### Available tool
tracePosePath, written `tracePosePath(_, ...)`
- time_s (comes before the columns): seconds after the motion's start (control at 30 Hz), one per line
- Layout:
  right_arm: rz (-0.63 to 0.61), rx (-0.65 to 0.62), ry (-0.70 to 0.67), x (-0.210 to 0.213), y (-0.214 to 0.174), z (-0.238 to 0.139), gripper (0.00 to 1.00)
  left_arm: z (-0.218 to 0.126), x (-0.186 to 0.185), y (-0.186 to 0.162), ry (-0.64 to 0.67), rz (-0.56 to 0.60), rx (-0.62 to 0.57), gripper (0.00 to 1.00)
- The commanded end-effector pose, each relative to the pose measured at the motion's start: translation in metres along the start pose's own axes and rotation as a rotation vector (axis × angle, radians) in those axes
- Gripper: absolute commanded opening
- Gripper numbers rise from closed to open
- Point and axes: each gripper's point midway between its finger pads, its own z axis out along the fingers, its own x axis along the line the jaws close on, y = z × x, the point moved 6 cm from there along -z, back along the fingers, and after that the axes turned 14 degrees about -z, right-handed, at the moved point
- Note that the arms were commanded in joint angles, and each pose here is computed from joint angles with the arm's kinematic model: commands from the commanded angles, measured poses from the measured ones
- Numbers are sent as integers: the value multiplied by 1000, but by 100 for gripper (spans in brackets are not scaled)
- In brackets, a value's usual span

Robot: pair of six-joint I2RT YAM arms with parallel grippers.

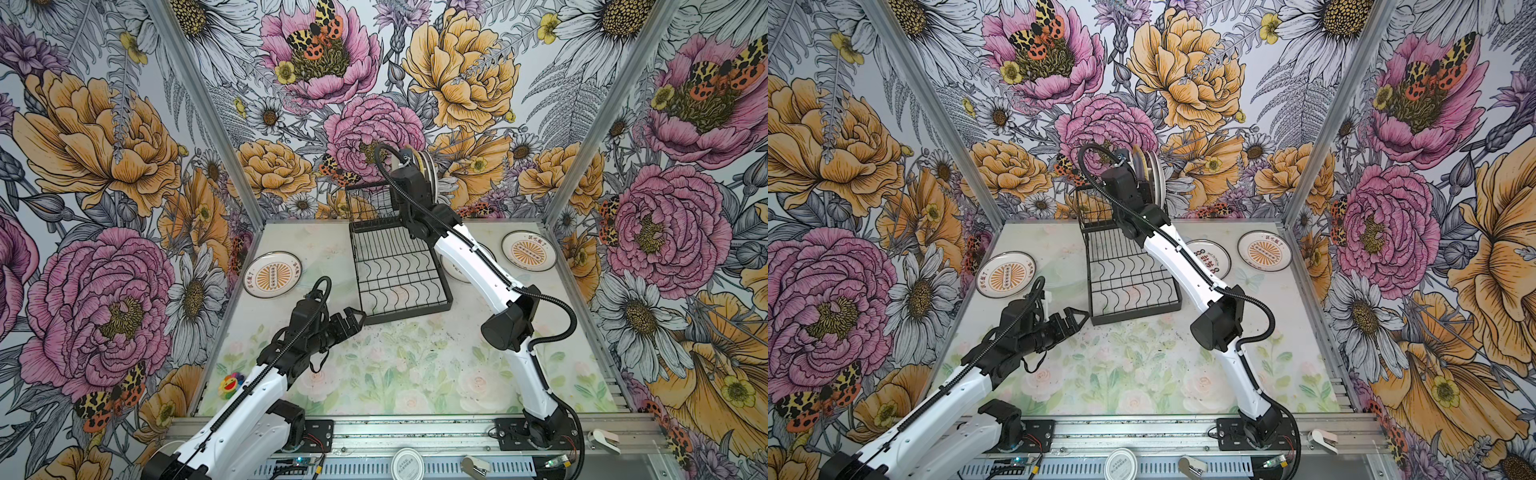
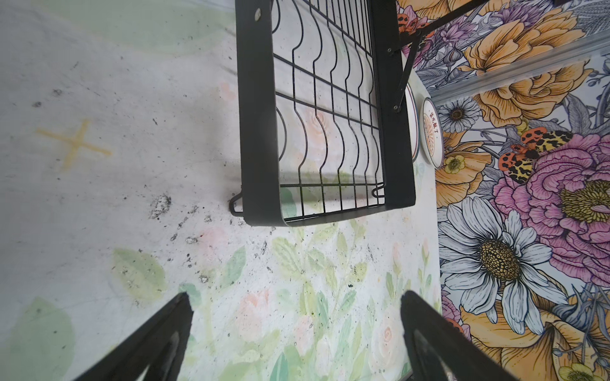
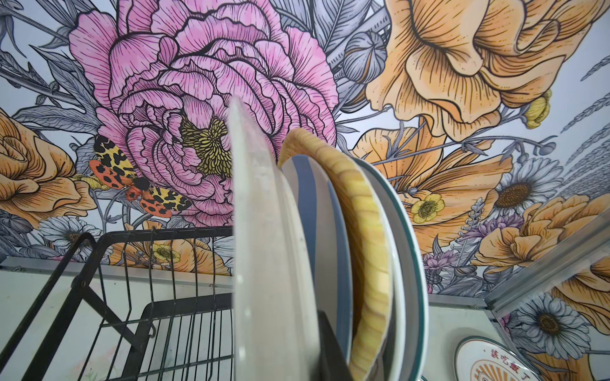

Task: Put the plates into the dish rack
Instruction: 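Carry the upright floral plate to the rack and lower it into a slot, then open and withdraw the right gripper from the rack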

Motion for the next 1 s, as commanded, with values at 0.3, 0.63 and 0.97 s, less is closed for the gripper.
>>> tracePosePath(0.3, 121, -91, -61, -10, 18, 8, 0, -5, 9, 0, 20, -13, -30, 99)
tracePosePath(0.63, 124, -69, -99, -5, 9, 15, 0, -9, 10, -1, 24, -20, -38, 99)
tracePosePath(0.97, 118, -49, -121, 0, 1, 20, 0, -10, 11, 0, 22, -28, -43, 99)
